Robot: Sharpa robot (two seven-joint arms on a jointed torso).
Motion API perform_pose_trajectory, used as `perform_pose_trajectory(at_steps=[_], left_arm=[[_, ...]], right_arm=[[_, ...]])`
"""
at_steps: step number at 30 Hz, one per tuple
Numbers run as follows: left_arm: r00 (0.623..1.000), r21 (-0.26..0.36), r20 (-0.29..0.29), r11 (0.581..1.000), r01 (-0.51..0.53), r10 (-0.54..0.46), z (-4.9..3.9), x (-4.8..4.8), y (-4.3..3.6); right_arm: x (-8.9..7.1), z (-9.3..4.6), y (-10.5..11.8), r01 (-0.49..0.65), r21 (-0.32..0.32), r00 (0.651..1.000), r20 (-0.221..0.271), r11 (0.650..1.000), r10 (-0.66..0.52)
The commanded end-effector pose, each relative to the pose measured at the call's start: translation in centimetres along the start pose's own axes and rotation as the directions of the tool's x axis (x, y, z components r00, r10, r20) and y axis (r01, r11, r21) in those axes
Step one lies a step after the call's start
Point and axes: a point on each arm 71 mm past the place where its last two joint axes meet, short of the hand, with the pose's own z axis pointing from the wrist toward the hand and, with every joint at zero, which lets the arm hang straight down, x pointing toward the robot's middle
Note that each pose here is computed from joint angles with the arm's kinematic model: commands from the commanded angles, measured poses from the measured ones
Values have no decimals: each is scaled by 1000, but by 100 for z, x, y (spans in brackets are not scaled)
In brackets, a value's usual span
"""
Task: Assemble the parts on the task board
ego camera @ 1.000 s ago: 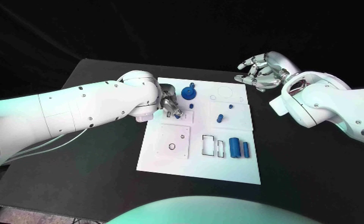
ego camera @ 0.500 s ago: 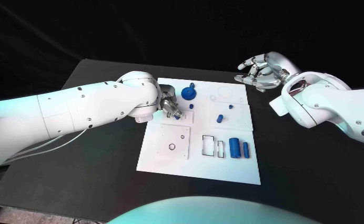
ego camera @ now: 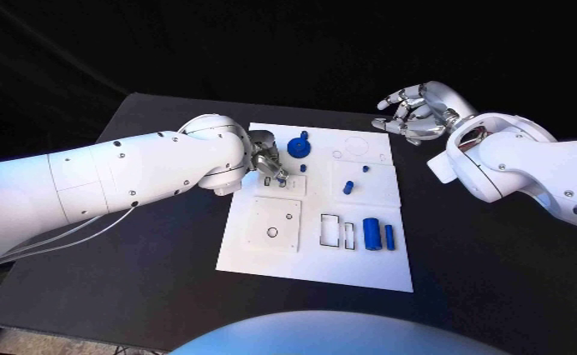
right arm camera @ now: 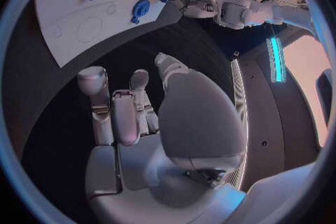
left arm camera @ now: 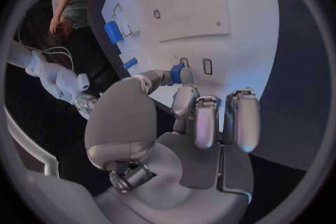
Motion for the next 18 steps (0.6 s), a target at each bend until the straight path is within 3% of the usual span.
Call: perform_pose_trajectory(at_steps=[1, 18], left_arm=[[999, 25, 42, 999, 20, -21, -7, -31, -27], [1000, -2, -12, 1000, -16, 16, 55, 2, -20]], right_arm=[[3, -3, 10, 2, -12, 1000, 0, 1000, -2], [4, -2, 9, 2, -11, 1000, -1, 1000, -2]])
